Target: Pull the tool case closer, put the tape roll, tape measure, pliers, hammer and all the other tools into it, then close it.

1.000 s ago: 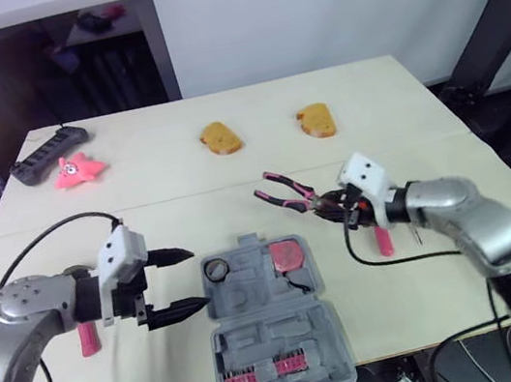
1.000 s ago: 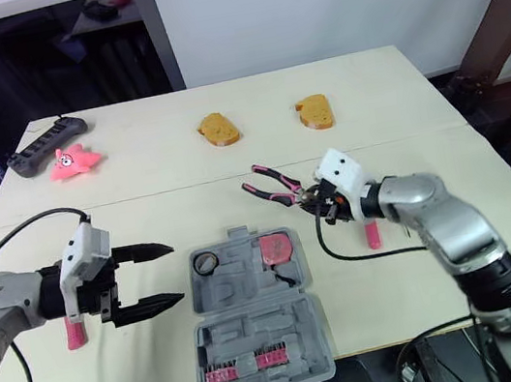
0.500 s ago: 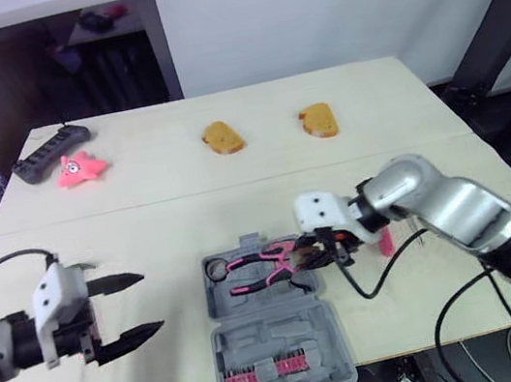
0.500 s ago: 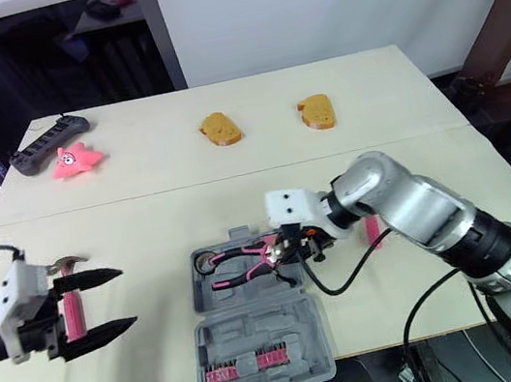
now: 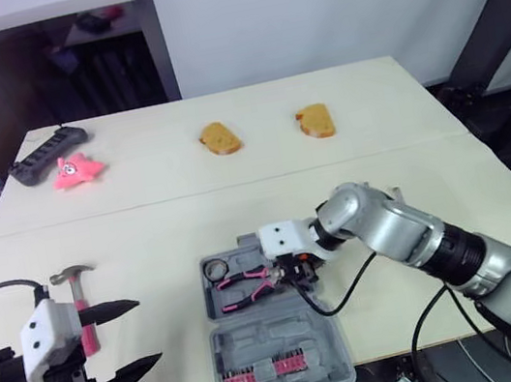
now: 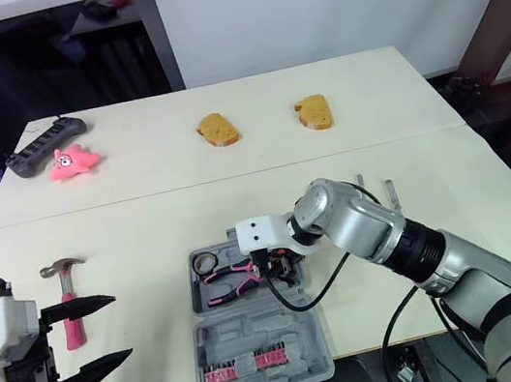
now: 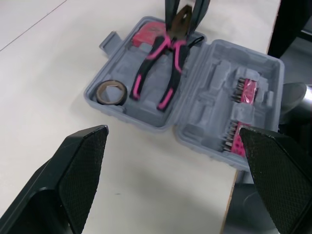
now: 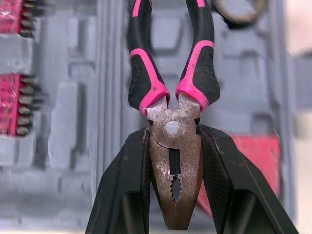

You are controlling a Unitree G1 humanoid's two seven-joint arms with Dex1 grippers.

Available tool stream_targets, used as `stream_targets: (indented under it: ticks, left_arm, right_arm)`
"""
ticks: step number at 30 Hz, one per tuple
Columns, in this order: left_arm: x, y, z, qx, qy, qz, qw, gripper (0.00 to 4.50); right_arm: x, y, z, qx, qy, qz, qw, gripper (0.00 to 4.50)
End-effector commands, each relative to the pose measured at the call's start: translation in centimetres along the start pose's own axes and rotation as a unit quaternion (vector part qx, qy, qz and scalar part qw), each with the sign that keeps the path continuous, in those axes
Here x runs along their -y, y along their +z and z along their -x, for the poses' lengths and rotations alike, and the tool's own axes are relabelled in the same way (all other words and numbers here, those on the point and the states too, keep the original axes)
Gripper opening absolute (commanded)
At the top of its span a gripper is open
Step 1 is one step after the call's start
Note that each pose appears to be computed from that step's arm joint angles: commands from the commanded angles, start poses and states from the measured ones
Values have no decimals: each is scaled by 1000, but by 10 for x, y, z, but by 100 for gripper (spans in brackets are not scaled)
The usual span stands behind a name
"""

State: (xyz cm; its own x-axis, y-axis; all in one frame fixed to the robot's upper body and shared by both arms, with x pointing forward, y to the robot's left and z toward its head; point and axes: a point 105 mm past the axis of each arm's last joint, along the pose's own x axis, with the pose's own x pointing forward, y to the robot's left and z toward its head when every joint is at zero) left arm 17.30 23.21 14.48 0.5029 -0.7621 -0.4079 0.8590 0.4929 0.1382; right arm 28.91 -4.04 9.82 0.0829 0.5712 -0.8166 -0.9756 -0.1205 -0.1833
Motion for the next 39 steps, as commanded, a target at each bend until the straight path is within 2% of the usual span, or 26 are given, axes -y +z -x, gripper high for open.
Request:
stream_targets:
  ticks: [1,18,19,22,26,31,33,36,39]
  left_arm:
    - [0,5,4,-2,11,-13,1000,450]
    - [-6,5,-4,-9,0,-20,1000,450]
    - [-6,5,-4,-9,-1,-20,1000,450]
    - [-7,5,-6,-9,-7,-21,1000,450]
    - [-7,6,-8,-8,-15,-22,1000,450]
    - [-7,6,-12,-3,-24,-23,999,450]
    - [-7,6,-14,-2,-29,-23,999,450]
    - [-7,6,-17,0,-35,-24,999,450]
    - [-8,7,-20,1,-40,-26,999,450]
  right_arm:
    - [3,16,4,19,-3,23,1000,95]
    - [4,15,-12,23,-10,-35,999,95]
    - [3,16,-12,24,-10,-35,999,199]
    - [1,22,-8,38,-6,-18,999,331]
    - [1,35,8,80,-1,-19,997,331]
    - [11,56,22,206,-62,11,977,331]
    - [15,51,19,222,-84,10,971,331]
    - [11,39,6,220,-52,-15,974,331]
    - [11,31,-5,225,-47,-36,973,245]
